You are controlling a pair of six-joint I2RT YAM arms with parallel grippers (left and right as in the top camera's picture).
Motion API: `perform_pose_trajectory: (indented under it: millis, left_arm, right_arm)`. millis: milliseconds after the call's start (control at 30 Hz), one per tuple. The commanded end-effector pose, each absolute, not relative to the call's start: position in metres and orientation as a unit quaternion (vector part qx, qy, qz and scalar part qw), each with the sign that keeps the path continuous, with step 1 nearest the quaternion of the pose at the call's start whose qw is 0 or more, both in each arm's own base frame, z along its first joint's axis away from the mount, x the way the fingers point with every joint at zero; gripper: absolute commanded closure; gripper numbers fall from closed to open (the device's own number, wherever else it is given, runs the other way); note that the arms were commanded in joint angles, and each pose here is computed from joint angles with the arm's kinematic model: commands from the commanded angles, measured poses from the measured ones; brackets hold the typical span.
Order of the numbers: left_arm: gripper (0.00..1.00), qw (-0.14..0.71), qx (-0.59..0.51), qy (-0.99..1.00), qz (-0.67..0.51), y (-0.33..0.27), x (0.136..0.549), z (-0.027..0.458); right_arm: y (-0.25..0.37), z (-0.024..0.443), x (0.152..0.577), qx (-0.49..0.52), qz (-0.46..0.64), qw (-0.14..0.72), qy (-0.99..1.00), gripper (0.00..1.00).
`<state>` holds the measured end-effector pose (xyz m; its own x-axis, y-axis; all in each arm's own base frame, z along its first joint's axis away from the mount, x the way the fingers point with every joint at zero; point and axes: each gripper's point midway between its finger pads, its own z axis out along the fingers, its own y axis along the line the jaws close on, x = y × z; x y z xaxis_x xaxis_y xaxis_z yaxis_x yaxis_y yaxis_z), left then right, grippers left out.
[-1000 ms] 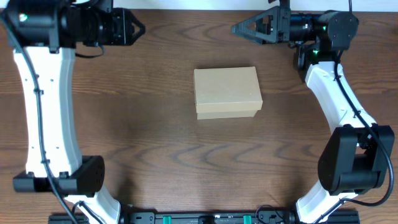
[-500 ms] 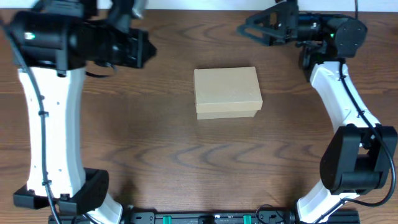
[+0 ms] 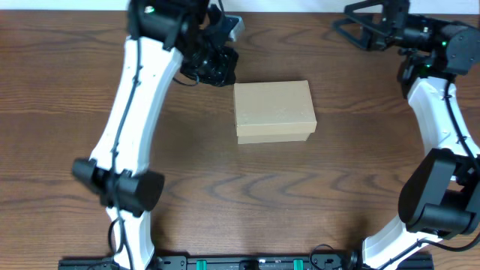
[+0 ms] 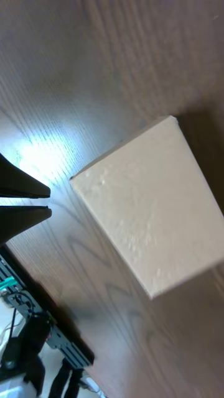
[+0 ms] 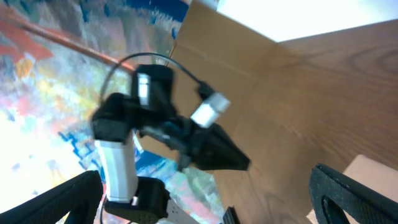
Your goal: Pack container
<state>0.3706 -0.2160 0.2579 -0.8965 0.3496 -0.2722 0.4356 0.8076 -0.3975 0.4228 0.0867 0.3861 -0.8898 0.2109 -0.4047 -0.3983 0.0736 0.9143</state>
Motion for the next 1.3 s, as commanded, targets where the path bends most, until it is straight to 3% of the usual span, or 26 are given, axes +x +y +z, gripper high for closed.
perform_pose_trajectory:
  millis: [0, 500, 1267]
  left_arm:
    - [0.94, 0.054, 0.206, 0.952, -0.218, -0.217, 0.376, 0.228]
    - [0.94, -0.012, 0.266, 0.936, -0.231, -0.27, 0.362, 0.175]
    - [0.94, -0.073, 0.279, 0.931, -0.224, -0.291, 0.352, 0.125]
  right_arm:
    - [0.067, 0.385, 0.426, -0.051, 0.671, 0.236, 0.7, 0.01]
    - [0.016, 0.385, 0.43, -0.014, 0.654, 0.28, 0.702, 0.01]
    - [0.012, 0.385, 0.431, -0.011, 0.653, 0.284, 0.702, 0.01]
